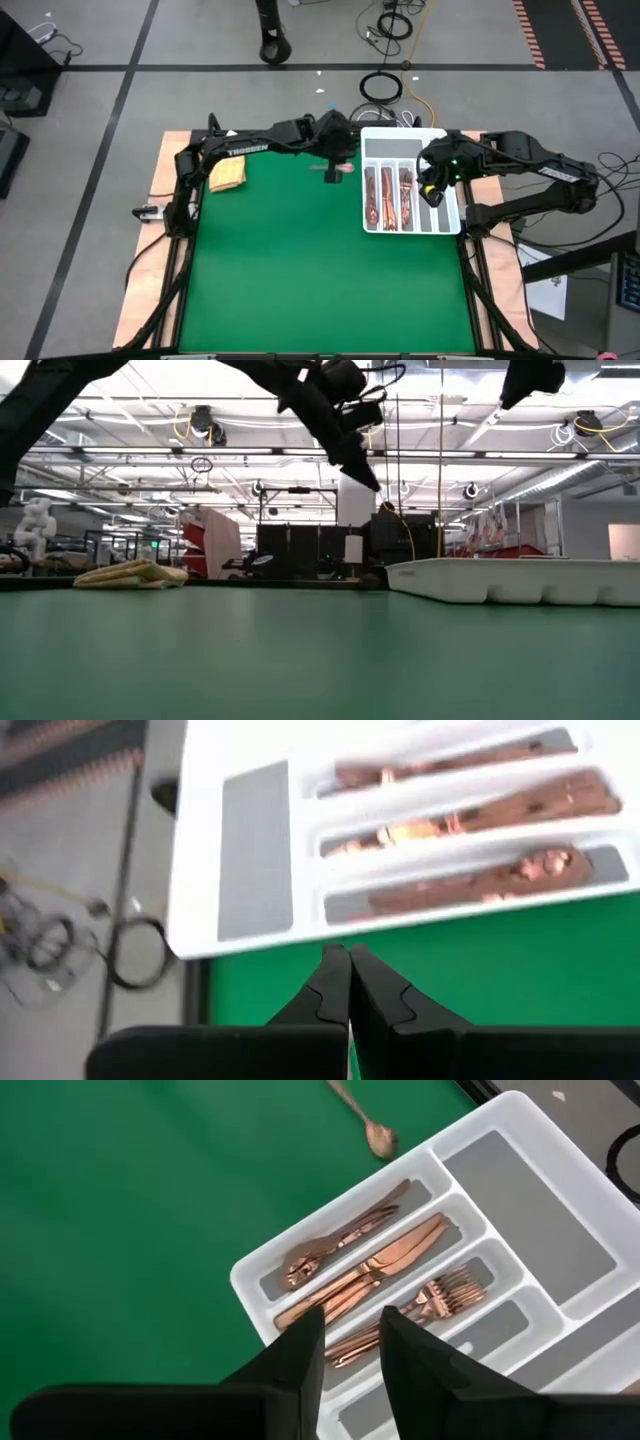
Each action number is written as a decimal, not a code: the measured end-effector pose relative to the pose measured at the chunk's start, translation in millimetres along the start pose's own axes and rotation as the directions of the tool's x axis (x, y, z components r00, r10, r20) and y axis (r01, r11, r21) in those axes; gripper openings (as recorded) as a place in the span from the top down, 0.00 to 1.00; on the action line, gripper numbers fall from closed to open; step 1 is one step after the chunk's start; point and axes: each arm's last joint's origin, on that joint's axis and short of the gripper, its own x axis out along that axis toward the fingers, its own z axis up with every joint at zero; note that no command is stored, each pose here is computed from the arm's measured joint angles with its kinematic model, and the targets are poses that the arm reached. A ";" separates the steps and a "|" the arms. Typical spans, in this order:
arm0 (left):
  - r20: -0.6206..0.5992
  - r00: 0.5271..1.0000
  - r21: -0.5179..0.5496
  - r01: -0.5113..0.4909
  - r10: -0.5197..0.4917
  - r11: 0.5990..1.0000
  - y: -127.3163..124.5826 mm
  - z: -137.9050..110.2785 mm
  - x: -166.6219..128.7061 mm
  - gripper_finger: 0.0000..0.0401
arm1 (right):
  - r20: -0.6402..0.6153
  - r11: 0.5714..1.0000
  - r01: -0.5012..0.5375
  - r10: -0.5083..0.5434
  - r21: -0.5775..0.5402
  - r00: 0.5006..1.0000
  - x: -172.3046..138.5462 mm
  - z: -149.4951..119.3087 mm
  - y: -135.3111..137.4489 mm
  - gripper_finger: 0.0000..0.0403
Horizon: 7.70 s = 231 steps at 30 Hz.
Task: Sort silverware
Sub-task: Put the gold spoon into the silverware organizer
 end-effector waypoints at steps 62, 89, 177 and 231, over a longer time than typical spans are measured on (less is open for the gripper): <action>-0.247 0.964 -0.291 0.019 -0.094 0.957 33.0 -98.9 113.3 0.65 | 0.081 0.997 -0.040 0.035 0.069 0.996 -7.1 -0.5 4.8 0.64; -0.227 0.972 -0.266 0.002 -0.065 0.964 33.8 -87.7 104.1 0.93 | 0.099 0.998 -0.047 0.044 0.031 0.994 -7.0 1.6 5.9 0.64; -0.092 0.937 -0.372 -0.346 0.336 0.862 -12.8 -43.7 -387.4 0.97 | -0.179 0.830 0.278 -0.405 -0.484 0.897 369.5 91.1 -39.5 0.96; -0.307 0.918 -0.477 -0.376 0.250 0.794 13.0 -72.8 -327.9 0.97 | -0.302 0.841 -0.057 -0.129 -0.538 0.945 302.2 187.4 -22.7 1.00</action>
